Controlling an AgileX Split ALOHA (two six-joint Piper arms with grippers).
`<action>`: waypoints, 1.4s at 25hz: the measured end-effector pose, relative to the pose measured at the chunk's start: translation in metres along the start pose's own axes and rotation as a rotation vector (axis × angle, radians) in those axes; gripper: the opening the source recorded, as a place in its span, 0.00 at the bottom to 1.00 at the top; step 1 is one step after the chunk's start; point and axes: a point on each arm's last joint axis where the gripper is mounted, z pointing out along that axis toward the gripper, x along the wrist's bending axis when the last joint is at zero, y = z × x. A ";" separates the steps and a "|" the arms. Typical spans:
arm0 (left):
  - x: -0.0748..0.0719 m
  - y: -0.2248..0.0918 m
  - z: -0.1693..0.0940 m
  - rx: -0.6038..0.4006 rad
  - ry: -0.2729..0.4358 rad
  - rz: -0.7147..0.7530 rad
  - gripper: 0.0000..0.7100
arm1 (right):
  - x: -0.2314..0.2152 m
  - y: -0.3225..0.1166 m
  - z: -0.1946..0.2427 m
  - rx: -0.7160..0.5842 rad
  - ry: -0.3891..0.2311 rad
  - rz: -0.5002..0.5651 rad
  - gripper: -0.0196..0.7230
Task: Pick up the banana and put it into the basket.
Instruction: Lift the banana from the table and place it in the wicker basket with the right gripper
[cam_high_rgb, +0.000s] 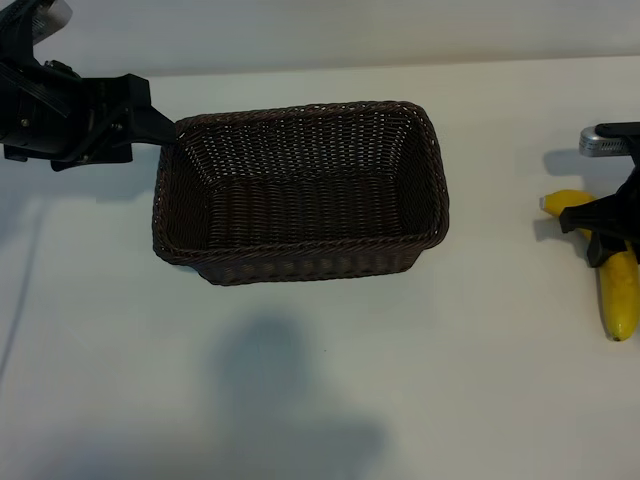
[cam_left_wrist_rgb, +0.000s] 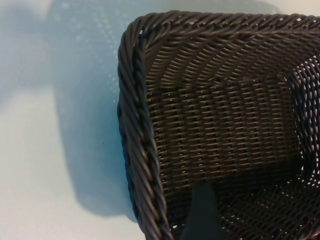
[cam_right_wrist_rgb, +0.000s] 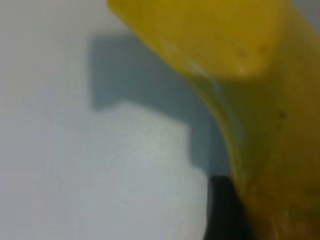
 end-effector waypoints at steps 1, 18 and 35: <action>0.000 0.000 0.000 0.000 0.000 0.000 0.83 | 0.000 0.000 0.000 0.002 0.001 0.001 0.57; 0.000 0.000 0.000 0.005 -0.003 -0.001 0.83 | 0.006 0.006 -0.079 -0.126 0.012 -0.029 0.57; -0.001 -0.002 0.000 0.018 -0.009 -0.005 0.83 | 0.051 0.021 -0.108 -0.211 0.065 -0.136 0.57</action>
